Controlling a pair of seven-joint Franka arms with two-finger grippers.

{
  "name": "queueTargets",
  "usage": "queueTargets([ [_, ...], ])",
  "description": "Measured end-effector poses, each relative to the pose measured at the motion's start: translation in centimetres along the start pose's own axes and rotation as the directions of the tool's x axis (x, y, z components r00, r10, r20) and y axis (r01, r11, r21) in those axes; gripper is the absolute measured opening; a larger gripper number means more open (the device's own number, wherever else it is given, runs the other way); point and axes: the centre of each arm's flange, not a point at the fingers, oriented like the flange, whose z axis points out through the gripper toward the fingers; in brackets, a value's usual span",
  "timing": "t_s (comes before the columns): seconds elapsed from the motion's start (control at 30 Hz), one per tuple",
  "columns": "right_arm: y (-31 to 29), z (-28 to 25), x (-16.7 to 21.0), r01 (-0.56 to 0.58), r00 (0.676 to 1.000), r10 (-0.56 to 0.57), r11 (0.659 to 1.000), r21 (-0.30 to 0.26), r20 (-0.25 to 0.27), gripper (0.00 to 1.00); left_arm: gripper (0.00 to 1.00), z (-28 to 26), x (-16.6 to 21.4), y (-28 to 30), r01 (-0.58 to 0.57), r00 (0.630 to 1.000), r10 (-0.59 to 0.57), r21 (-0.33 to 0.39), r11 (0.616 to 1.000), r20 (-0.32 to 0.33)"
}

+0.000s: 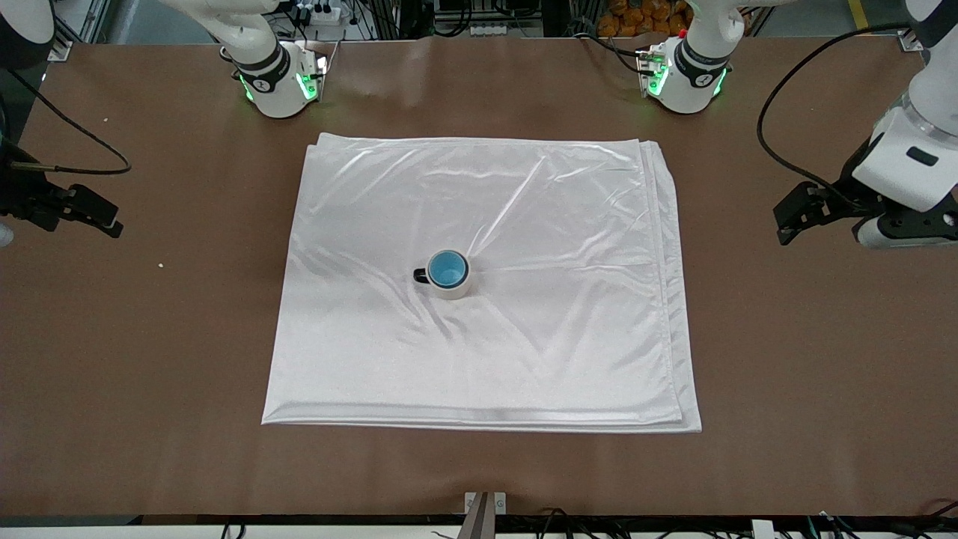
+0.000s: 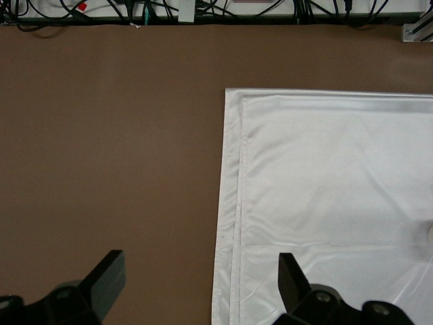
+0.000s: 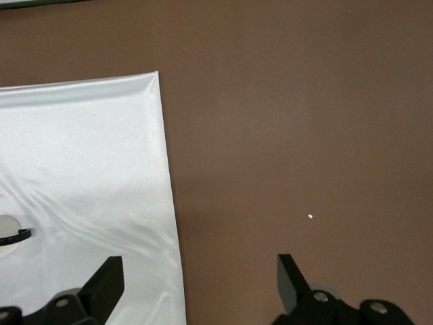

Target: Place blue cup into white mug on cloth

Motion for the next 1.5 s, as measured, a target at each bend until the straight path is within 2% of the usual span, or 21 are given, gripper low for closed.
queueTargets([
  [0.23, -0.3, -0.2, 0.1, 0.006, 1.000, -0.006, 1.000, 0.001, -0.008, 1.00, 1.00, -0.7, -0.8, -1.9, 0.016, 0.999, -0.016, -0.024, 1.000, 0.031],
  [0.63, -0.5, -0.1, 0.1, 0.008, 1.000, -0.008, 1.000, 0.001, -0.007, 1.00, 1.00, 0.7, -1.2, -6.6, 0.032, 0.997, -0.031, -0.010, 0.999, 0.065],
  [1.27, -0.5, -0.1, 0.2, 0.011, 1.000, -0.011, 1.000, 0.002, -0.006, 1.00, 1.00, 1.3, -1.9, -4.7, -0.002, 0.997, 0.003, -0.011, 1.000, 0.082],
  [1.5, -0.2, 0.0, 0.2, 0.044, 0.999, -0.044, 0.999, 0.001, -0.006, 1.00, 1.00, 1.6, -1.9, -4.7, -0.002, 0.996, 0.003, -0.010, 1.000, 0.089],
])
